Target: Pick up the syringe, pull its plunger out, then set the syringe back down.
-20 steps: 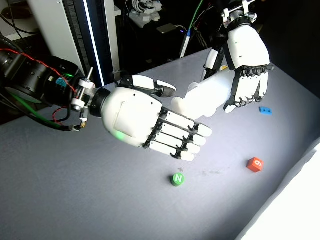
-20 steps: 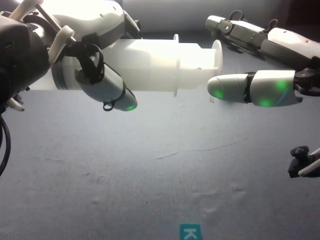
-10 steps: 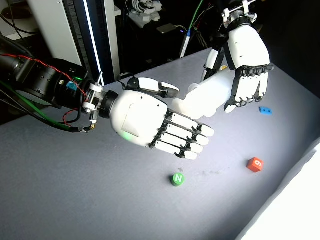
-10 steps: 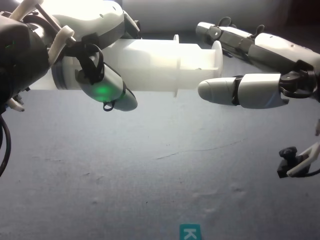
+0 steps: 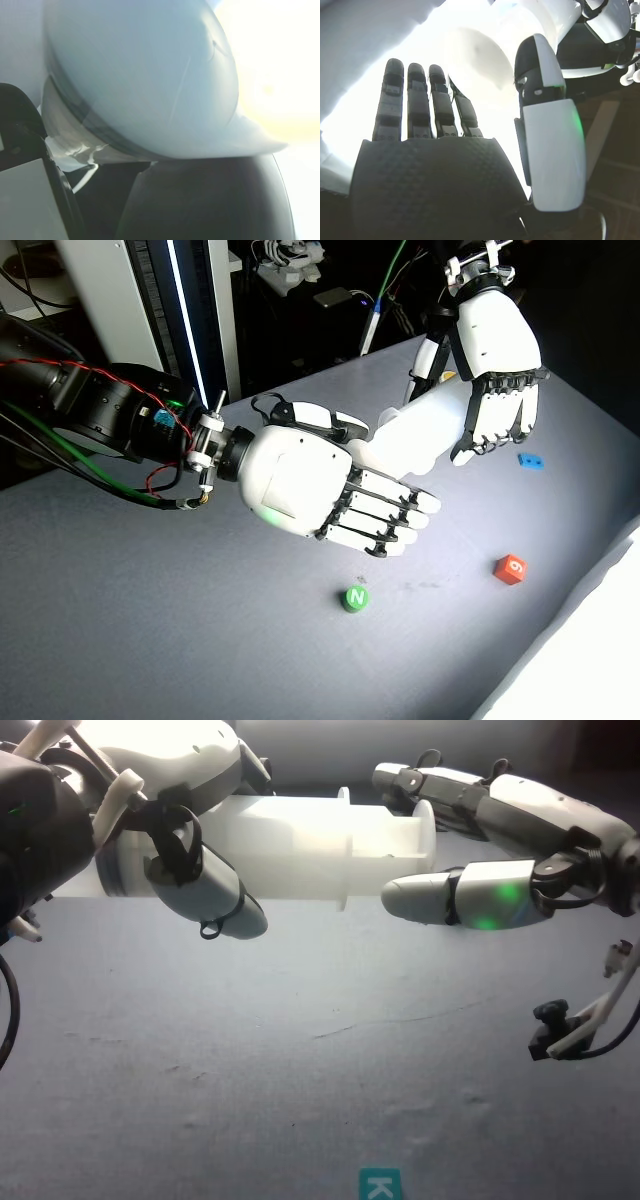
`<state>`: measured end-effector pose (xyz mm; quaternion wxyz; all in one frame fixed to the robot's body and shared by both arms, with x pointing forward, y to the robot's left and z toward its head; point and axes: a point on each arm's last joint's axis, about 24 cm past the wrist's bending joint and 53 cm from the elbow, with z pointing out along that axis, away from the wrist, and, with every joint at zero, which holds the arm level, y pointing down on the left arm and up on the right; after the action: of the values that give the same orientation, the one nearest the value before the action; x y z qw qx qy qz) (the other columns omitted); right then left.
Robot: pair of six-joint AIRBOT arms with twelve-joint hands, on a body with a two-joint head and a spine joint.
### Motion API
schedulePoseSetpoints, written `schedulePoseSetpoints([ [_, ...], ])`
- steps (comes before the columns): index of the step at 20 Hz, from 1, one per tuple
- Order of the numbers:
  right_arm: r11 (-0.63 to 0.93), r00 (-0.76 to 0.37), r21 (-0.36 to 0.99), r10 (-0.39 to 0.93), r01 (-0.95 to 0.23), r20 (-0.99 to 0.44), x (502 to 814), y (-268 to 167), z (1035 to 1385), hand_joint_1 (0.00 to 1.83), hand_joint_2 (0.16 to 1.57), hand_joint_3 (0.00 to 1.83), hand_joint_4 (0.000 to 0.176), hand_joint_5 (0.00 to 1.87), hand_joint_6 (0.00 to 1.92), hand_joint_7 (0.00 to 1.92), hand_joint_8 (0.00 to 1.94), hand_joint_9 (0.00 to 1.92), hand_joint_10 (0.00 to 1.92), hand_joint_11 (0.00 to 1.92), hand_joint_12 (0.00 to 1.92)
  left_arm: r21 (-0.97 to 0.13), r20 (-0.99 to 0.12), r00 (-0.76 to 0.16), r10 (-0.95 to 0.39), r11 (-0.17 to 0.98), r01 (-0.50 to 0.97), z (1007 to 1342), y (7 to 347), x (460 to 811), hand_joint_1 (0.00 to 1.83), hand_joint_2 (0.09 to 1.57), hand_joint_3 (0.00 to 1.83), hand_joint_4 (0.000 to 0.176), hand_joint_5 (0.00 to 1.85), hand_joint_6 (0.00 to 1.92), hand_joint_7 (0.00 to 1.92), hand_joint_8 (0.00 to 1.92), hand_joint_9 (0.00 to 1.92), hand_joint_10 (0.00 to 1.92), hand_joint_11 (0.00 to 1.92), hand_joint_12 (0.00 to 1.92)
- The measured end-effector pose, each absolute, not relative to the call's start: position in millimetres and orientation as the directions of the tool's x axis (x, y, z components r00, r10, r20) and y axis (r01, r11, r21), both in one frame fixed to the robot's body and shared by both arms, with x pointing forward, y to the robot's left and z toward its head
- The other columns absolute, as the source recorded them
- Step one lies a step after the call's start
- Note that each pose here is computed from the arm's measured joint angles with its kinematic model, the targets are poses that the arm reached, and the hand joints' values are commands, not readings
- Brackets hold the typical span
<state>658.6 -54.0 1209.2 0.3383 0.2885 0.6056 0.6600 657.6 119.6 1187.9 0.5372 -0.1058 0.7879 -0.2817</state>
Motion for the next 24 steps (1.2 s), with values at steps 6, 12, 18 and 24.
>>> schedulePoseSetpoints([
  [6,-0.054,-0.593,0.993,0.805,-0.107,-0.02,662,-56,1216,1.14,1.07,0.0,0.0,0.82,0.02,0.89,0.11,0.7,0.32,0.0,1.05,-0.558,-0.786,-0.4,-0.472,0.82,0.129,1187,121,658,1.29,1.09,0.0,0.0,1.11,0.57,0.99,1.19,0.88,1.11,0.47,1.38],
  [12,-0.045,-0.587,0.988,0.808,-0.146,-0.05,660,-59,1223,1.36,1.15,0.0,0.0,0.87,0.96,0.98,1.17,0.76,1.32,0.0,0.97,-0.553,-0.793,-0.404,-0.457,0.818,0.16,1192,114,656,1.28,1.07,0.0,0.0,1.18,0.46,1.04,1.13,0.94,1.01,0.5,1.36],
  [18,-0.042,-0.585,0.988,0.809,-0.152,-0.056,658,-63,1223,1.25,1.13,0.0,0.0,0.9,0.94,1.01,1.15,0.82,0.89,0.01,1.06,-0.56,-0.787,-0.41,-0.462,0.812,0.161,1191,112,654,1.37,1.12,0.0,0.0,1.04,0.63,0.95,1.19,0.83,1.32,0.47,1.41],
  [24,-0.037,-0.581,0.988,0.812,-0.152,-0.059,653,-69,1225,1.25,1.11,0.0,0.0,0.97,0.84,1.02,1.13,0.85,0.85,0.13,1.09,-0.579,-0.77,-0.423,-0.477,0.801,0.15,1191,108,652,1.29,1.06,0.0,0.0,1.23,0.35,1.04,1.13,0.95,1.02,0.49,1.36],
])
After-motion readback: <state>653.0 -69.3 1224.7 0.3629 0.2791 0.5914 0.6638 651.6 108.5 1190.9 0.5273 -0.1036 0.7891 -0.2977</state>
